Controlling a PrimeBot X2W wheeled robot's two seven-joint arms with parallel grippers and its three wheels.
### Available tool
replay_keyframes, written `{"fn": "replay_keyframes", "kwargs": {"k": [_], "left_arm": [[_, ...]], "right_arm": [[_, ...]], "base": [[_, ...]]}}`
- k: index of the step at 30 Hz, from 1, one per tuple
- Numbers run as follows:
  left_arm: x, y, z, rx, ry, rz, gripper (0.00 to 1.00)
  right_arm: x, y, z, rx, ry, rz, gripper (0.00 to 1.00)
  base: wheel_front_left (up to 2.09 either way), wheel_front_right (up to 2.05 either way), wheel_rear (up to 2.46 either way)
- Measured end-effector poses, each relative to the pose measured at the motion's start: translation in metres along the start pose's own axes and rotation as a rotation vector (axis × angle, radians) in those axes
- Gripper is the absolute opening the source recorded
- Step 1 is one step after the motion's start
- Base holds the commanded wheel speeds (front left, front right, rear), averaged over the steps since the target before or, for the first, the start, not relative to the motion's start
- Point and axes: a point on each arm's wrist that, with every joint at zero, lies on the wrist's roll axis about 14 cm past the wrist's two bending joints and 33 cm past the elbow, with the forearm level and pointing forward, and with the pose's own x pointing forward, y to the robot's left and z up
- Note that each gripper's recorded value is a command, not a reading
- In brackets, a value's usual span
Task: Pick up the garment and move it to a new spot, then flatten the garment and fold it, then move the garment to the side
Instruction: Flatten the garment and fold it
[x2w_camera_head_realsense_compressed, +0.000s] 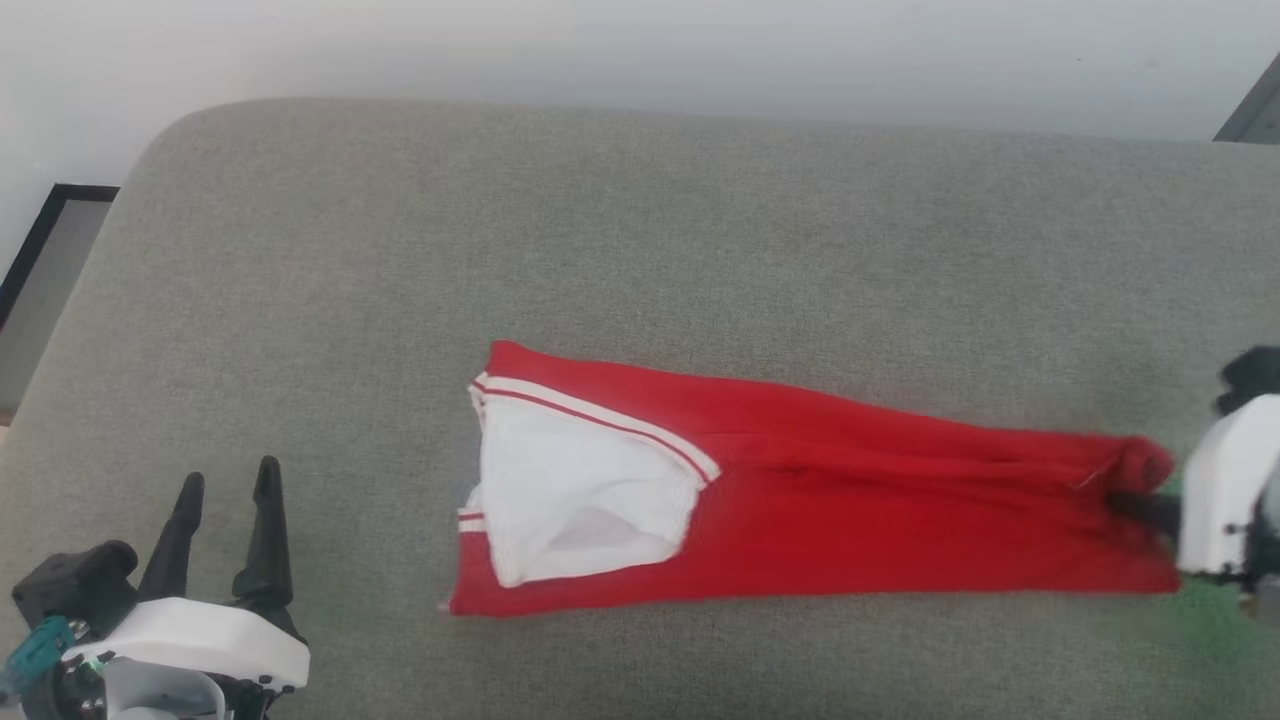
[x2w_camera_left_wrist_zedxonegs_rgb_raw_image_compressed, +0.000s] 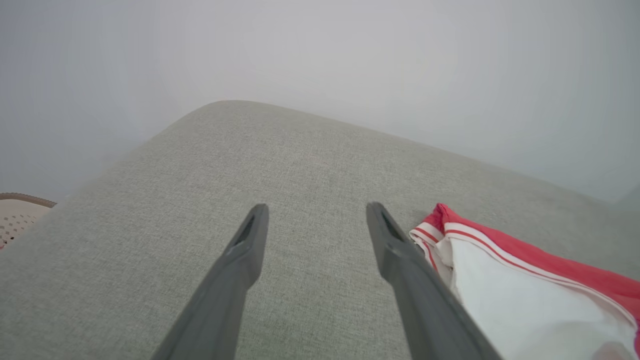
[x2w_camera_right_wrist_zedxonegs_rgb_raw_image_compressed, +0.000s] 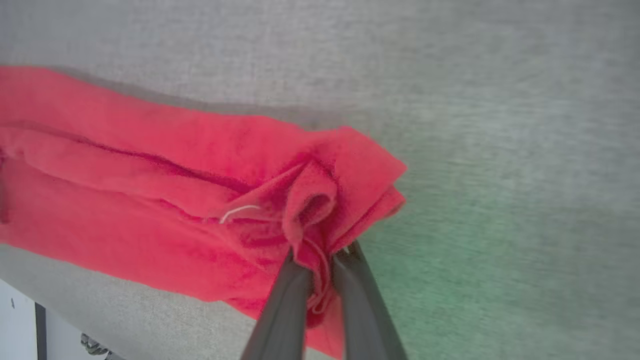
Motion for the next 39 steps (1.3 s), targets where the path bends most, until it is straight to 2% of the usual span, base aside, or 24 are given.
{"fn": "replay_keyframes", "kwargs": {"k": [7,12,20,26,30,39], "left_arm": [[0.0,0.001,-0.002,-0.007,-0.011,-0.004,1.0],[0.002,-0.003,-0.006,-0.014,-0.009,-0.01,1.0],[0.009,-0.007,-0.009,-0.025,-0.011,-0.027,1.0],[0.01,-0.009,-0.006,-0.022,-0.025,-0.037,1.0],[0.008,-0.009,-0.004,-0.026,-0.032,-0.041,1.0],[0.0,-0.007,-0.004,-0.034,-0.036,-0.043,1.0]], "right_arm": [[-0.025,-0.054,0.032,0.051,-0.097,-0.132,0.0],[-0.037,-0.09,0.041,0.095,-0.133,-0.232,0.0],[-0.039,-0.104,0.044,0.116,-0.15,-0.274,0.0],[-0.038,-0.075,0.049,0.038,-0.164,-0.201,0.0],[-0.039,-0.042,0.05,-0.033,-0.181,-0.11,0.0],[-0.025,0.065,0.049,-0.215,-0.187,0.141,0.0]], "base": [[0.0,0.0,0.0],[0.0,0.0,0.0],[0.0,0.0,0.0],[0.0,0.0,0.0],[0.0,0.0,0.0],[0.0,0.0,0.0]]}}
